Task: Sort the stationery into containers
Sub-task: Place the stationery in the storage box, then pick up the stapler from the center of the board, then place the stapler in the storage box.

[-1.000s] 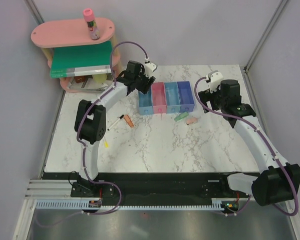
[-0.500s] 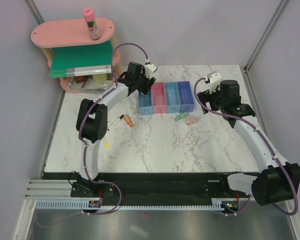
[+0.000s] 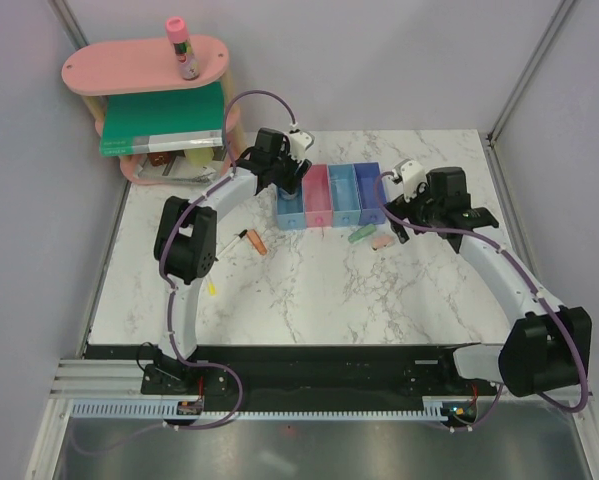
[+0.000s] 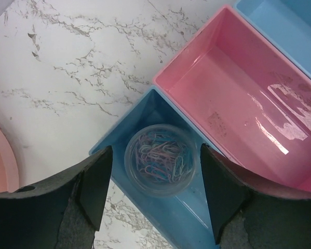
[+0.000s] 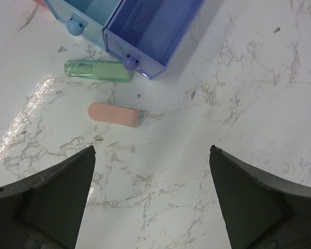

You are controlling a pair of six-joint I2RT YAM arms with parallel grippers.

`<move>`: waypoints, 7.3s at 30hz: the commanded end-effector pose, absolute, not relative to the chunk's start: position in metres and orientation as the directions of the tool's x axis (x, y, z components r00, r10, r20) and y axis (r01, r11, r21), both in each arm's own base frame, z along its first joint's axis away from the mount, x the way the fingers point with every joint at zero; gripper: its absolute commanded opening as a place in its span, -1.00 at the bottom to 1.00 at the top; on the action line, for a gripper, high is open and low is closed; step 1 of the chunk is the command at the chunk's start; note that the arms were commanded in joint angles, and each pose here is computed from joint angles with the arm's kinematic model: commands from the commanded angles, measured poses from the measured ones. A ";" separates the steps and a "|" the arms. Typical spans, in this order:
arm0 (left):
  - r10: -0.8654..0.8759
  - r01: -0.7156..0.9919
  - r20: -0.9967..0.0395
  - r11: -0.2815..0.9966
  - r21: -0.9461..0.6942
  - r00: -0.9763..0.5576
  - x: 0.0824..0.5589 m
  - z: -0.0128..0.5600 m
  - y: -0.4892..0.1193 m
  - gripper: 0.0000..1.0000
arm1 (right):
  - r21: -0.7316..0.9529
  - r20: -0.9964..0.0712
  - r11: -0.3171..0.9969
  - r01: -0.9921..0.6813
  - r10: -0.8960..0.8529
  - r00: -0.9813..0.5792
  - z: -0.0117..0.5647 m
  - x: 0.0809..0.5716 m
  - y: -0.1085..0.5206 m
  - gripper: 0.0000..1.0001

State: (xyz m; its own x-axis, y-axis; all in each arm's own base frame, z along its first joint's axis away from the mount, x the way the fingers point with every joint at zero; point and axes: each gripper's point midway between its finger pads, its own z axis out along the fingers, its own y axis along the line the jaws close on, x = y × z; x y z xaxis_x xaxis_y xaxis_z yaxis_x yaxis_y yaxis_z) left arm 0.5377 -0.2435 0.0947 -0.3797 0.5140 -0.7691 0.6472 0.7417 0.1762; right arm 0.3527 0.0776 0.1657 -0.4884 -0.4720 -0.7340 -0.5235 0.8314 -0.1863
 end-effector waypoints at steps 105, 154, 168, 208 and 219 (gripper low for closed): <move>0.603 0.530 -0.679 0.769 0.357 -0.418 0.287 0.258 -0.088 0.68 | -0.101 -0.448 0.217 -0.971 -0.881 -0.150 0.056 0.311 0.140 -0.86; 0.627 0.601 -0.649 0.736 0.311 -0.432 0.249 0.210 -0.083 0.67 | -0.360 -0.610 0.329 -0.873 -0.791 -0.046 0.127 0.463 0.349 -0.84; 0.619 0.616 -0.652 0.735 0.283 -0.439 0.247 0.206 -0.088 0.68 | -0.359 -0.575 0.302 -0.883 -0.817 -0.045 0.112 0.460 0.348 -0.78; 0.634 0.611 -0.628 0.732 0.300 -0.452 0.259 0.184 -0.088 0.71 | -0.418 -0.562 0.292 -0.860 -0.827 -0.008 0.131 0.465 0.356 0.47; 0.649 0.594 -0.579 0.738 0.319 -0.494 0.306 0.119 -0.091 0.71 | -0.478 -0.717 0.547 -0.687 -0.695 -0.055 0.268 0.450 0.313 0.61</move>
